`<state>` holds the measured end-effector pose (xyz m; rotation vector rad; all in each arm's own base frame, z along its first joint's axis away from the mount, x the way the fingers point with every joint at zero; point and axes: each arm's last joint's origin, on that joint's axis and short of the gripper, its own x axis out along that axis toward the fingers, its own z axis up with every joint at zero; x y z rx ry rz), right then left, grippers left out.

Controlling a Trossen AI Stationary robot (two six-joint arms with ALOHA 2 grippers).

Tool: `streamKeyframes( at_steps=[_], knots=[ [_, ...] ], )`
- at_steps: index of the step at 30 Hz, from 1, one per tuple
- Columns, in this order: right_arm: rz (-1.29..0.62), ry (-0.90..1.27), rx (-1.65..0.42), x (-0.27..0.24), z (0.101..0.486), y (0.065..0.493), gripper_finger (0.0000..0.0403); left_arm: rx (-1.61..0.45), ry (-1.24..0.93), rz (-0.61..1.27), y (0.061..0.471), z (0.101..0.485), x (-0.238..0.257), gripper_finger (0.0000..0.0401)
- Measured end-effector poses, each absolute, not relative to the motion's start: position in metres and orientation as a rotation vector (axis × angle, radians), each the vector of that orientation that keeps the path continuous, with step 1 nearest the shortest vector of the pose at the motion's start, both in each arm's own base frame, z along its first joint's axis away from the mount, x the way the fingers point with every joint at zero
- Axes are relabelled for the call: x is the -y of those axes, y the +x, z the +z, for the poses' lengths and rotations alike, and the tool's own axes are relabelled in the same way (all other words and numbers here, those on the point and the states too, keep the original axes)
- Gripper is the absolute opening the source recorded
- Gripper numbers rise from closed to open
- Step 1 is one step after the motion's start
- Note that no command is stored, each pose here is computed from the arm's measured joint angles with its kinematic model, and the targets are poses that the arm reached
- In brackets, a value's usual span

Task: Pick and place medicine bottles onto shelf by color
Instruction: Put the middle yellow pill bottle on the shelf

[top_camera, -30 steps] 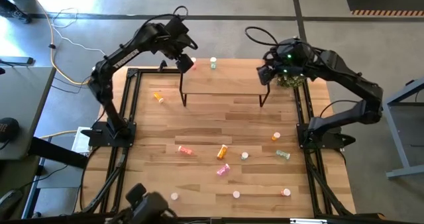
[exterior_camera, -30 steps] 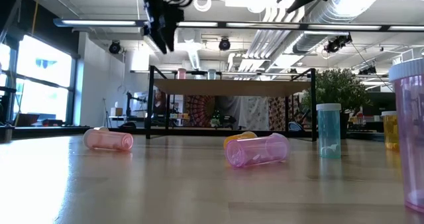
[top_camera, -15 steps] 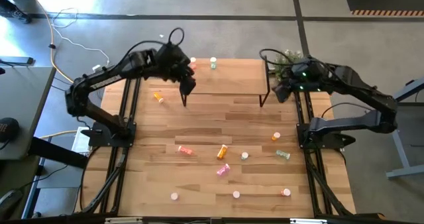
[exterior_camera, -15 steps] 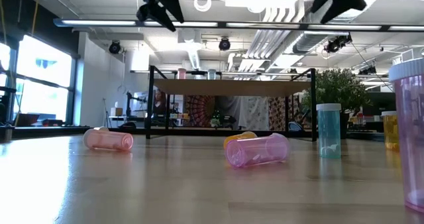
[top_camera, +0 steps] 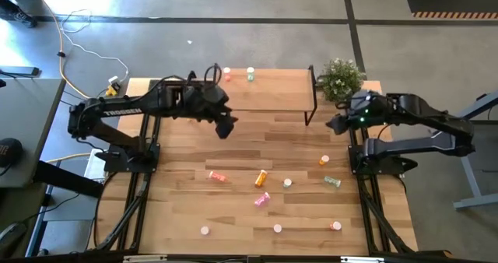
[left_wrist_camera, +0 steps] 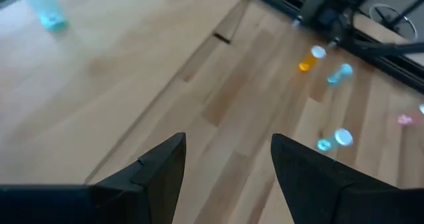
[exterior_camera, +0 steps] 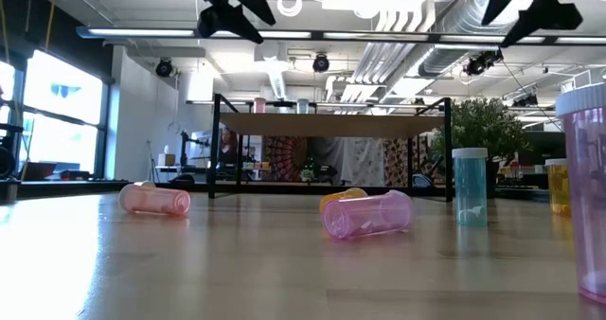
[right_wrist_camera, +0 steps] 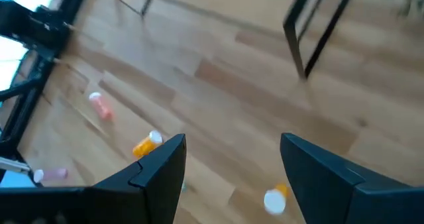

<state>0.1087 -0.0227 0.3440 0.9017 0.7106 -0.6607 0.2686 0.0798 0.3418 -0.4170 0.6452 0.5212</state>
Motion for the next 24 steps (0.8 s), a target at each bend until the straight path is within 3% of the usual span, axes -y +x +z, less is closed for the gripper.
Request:
streamKeyframes(
  at_steps=[15, 24],
  knots=[
    [-0.782, 1.128, -0.905, -0.008, 0.272, 0.121, 0.0236, -0.643, -0.296, 0.334, 0.261, 0.355, -0.051, 0.0213],
    [-0.857, 1.102, -1.003, -0.018, 0.253, 0.137, 0.0236, -0.64, -0.299, 0.294, 0.258, 0.358, -0.05, 0.0213]
  ],
)
